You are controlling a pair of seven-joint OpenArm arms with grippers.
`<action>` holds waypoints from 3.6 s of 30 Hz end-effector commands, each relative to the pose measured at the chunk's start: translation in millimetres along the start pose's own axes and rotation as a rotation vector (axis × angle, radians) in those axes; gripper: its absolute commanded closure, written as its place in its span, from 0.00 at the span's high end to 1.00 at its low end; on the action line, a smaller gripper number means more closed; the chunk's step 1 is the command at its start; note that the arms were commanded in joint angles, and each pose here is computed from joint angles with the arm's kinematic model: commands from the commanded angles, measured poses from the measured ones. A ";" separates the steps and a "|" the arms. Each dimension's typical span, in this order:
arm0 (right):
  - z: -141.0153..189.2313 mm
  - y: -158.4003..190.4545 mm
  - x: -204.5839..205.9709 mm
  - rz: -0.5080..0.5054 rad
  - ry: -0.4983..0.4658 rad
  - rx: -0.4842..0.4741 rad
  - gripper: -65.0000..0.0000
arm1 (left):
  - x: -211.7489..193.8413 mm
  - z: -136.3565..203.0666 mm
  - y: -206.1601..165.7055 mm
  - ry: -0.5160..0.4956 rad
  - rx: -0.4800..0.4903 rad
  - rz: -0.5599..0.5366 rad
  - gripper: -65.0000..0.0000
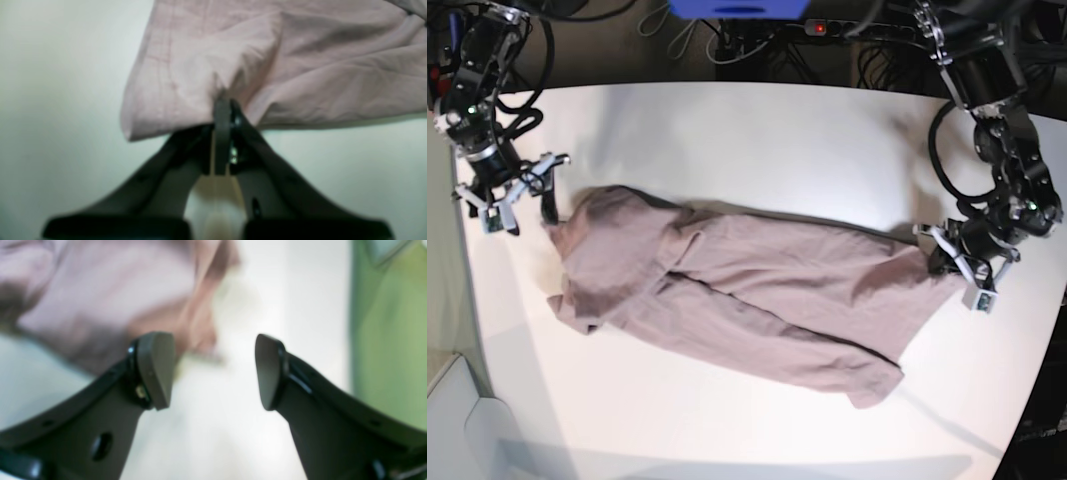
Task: Layout the t-shirt on the table in an organized manner, then fold the t-shirt properly
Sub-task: 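Grasp the t-shirt corners again with both grippers and pull them apart, then drag the t-shirt with both grippers to straighten it on the table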
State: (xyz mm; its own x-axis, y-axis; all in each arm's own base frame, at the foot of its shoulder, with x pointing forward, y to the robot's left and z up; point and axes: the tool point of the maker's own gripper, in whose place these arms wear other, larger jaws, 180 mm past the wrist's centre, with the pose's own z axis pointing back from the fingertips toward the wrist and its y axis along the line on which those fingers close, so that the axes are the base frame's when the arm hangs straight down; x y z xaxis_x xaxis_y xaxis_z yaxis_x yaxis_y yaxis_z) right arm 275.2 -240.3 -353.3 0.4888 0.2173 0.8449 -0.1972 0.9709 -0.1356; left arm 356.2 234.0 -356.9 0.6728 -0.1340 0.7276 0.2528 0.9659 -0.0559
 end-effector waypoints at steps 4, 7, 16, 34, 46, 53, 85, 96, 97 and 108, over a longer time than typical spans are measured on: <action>4.6 11.6 18.5 -0.062 -0.096 0.022 0.59 | 14.2 5.0 3.1 -0.048 0.004 -0.014 0.00; -0.1 27.3 19.5 -0.075 -0.100 0.056 0.59 | 13.4 5.0 3.0 -0.047 0.004 -0.013 0.00; -18.6 69.0 7.1 -0.093 -0.062 0.176 0.59 | 4.8 6.2 3.5 -0.031 0.006 -0.007 0.00; -52.3 56.0 -19.5 -0.157 0.016 0.189 0.47 | 6.4 -2.0 -17.2 -0.049 -0.034 0.017 0.00; -12.2 44.0 46.0 -0.015 -0.148 0.124 0.00 | 21.1 19.8 -24.9 -0.077 0.001 -0.048 0.00; 35.7 57.9 82.6 0.115 -0.241 0.110 0.00 | 44.2 55.6 -46.5 -0.131 0.040 -0.143 0.00; -27.1 -105.3 189.3 0.157 -0.106 -0.284 0.00 | 23.1 51.6 -56.9 -0.108 -0.026 -0.090 0.00; 7.7 -45.0 -1.2 0.163 0.326 -0.161 0.00 | 13.8 63.4 -53.9 -0.165 -0.081 0.029 0.00; 11.8 -36.2 -15.0 0.160 0.349 -0.139 0.00 | 12.5 63.6 -54.9 -0.165 -0.086 0.032 0.00; 43.8 10.1 -88.4 0.159 0.512 -0.018 0.06 | -9.5 62.3 -65.6 -0.127 -0.112 0.068 0.00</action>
State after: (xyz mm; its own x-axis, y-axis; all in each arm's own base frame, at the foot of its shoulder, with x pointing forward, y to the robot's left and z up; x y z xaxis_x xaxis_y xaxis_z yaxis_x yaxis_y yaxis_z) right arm 182.9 -251.8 -417.4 0.8295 0.3748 0.4142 -0.3002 0.9244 -0.2353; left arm 282.3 185.6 -331.1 0.6418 -0.0413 0.7658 0.2821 0.9412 -0.1857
